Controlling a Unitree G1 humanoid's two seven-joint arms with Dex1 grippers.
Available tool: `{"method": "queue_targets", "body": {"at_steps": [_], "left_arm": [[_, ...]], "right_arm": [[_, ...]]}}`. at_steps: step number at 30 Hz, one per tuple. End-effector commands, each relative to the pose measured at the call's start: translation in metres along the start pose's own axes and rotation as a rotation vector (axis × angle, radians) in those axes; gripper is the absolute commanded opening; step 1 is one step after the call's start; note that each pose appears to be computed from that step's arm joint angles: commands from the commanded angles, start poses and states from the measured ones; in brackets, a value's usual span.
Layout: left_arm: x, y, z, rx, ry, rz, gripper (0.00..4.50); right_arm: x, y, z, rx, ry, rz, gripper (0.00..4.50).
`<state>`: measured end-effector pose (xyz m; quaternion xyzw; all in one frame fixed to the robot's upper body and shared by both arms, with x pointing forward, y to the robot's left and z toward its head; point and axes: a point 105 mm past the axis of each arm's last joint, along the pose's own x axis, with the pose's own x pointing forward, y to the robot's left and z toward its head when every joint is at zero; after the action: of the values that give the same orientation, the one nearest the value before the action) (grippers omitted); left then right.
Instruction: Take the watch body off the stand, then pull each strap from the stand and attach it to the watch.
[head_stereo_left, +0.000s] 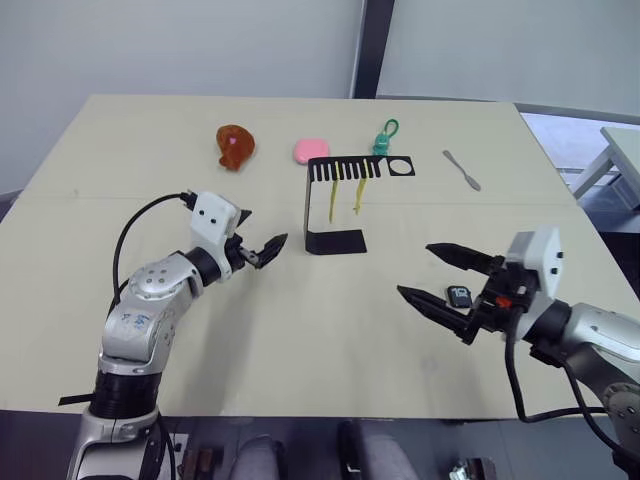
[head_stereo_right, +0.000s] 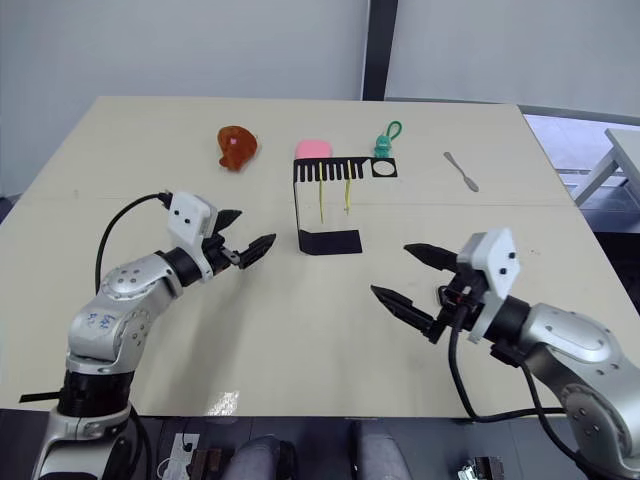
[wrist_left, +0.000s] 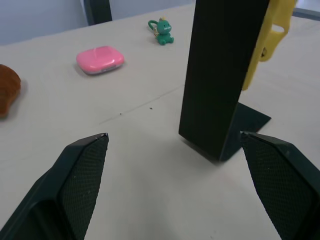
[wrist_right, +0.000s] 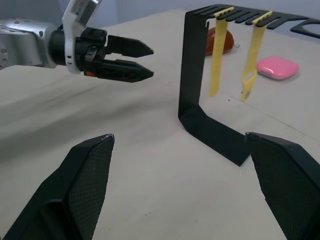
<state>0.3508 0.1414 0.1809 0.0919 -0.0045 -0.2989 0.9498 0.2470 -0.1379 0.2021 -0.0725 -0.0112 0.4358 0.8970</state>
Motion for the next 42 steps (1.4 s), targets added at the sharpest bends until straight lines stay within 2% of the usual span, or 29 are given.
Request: {"method": "queue_targets", "body": {"at_steps": [1, 6, 19, 33, 36, 39, 42], "left_arm": [[0.010, -0.015, 0.001, 0.029, -0.011, -0.068, 4.50], [0.016, -0.025, -0.001, 0.030, -0.014, -0.083, 4.50], [0.054, -0.017, -0.008, -0.046, 0.001, 0.081, 4.50], [0.063, -0.015, -0.006, -0.025, -0.031, 0.167, 4.50], [0.063, -0.015, -0.005, -0.024, -0.035, 0.170, 3.66], [0.065, -0.017, -0.008, -0.028, -0.021, 0.159, 2.18], [0.067, -0.017, -0.009, -0.034, -0.015, 0.165, 2.18]], "right_arm": [[0.011, -0.005, -0.001, -0.025, -0.014, -0.023, 4.43], [0.025, -0.009, -0.002, -0.033, -0.032, -0.032, 4.43], [0.037, -0.010, -0.005, -0.036, -0.037, -0.027, 4.43], [0.043, -0.007, -0.005, -0.038, -0.057, -0.046, 4.43], [0.043, -0.007, -0.005, -0.038, -0.059, -0.045, 4.50], [0.044, -0.008, -0.004, -0.041, -0.063, -0.050, 4.50], [0.046, -0.009, -0.002, -0.043, -0.068, -0.053, 4.50]]}}
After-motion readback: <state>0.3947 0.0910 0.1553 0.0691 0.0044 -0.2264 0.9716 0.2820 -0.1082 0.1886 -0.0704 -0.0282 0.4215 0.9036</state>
